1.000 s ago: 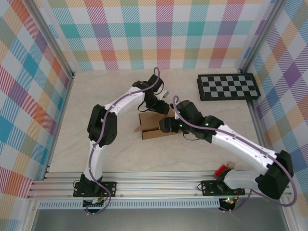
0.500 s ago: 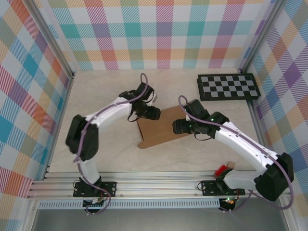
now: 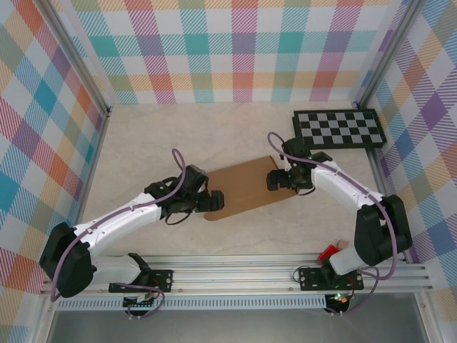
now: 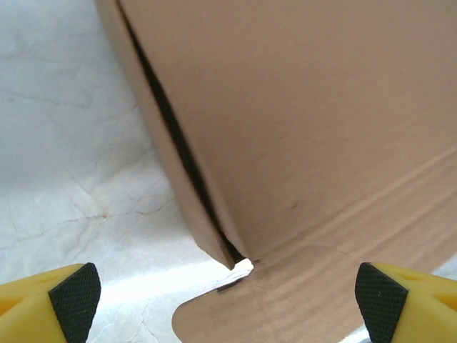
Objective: Fold the paper box
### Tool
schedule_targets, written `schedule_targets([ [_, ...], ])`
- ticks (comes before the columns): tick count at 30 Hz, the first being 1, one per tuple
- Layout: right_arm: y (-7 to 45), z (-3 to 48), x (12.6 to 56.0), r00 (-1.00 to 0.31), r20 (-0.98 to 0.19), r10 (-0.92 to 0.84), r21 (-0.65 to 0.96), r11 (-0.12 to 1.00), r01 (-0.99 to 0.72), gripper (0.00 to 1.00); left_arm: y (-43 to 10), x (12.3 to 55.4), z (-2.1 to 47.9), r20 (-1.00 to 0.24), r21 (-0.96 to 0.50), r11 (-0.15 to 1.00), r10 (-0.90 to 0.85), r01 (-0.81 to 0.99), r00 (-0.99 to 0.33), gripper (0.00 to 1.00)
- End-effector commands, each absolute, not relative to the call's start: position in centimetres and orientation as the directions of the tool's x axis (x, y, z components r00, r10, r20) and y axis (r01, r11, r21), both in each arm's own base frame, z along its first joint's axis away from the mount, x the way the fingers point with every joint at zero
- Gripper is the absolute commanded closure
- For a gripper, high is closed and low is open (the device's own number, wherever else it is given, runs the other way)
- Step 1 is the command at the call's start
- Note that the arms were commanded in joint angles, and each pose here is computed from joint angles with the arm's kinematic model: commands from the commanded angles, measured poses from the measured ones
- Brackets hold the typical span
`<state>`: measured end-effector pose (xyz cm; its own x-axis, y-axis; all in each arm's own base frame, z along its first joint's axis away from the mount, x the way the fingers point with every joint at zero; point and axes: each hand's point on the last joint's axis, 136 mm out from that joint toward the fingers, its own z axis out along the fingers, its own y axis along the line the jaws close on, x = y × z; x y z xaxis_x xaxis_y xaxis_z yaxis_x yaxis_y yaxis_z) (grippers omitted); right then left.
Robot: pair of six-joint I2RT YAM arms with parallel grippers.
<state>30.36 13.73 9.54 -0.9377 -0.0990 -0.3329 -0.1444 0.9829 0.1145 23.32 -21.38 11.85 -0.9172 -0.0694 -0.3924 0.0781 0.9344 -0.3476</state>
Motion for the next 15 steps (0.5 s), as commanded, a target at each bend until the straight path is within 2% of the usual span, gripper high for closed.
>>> schedule_targets([
  [1, 14.5, 9.7, 31.3, -0.928, -0.350, -0.130, 0.143, 0.971, -0.190, 0.06, -22.2, 24.3, 12.4, -0.424, -0.358, 0.933, -0.123, 0.041, -0.897, 0.03],
  [8, 15.2, 8.5, 28.1, -0.976, -0.208, -0.062, 0.240, 0.964, -0.112, 0.09, -24.5, 23.7, 11.6, -0.360, -0.388, 0.921, -0.120, 0.031, -0.925, 0.05],
  [15, 15.1, 8.1, 25.4, -0.991, -0.122, -0.062, 0.273, 0.958, -0.093, 0.12, -22.2, 22.1, 11.2, -0.335, -0.281, 0.959, -0.063, 0.036, -0.940, 0.06],
])
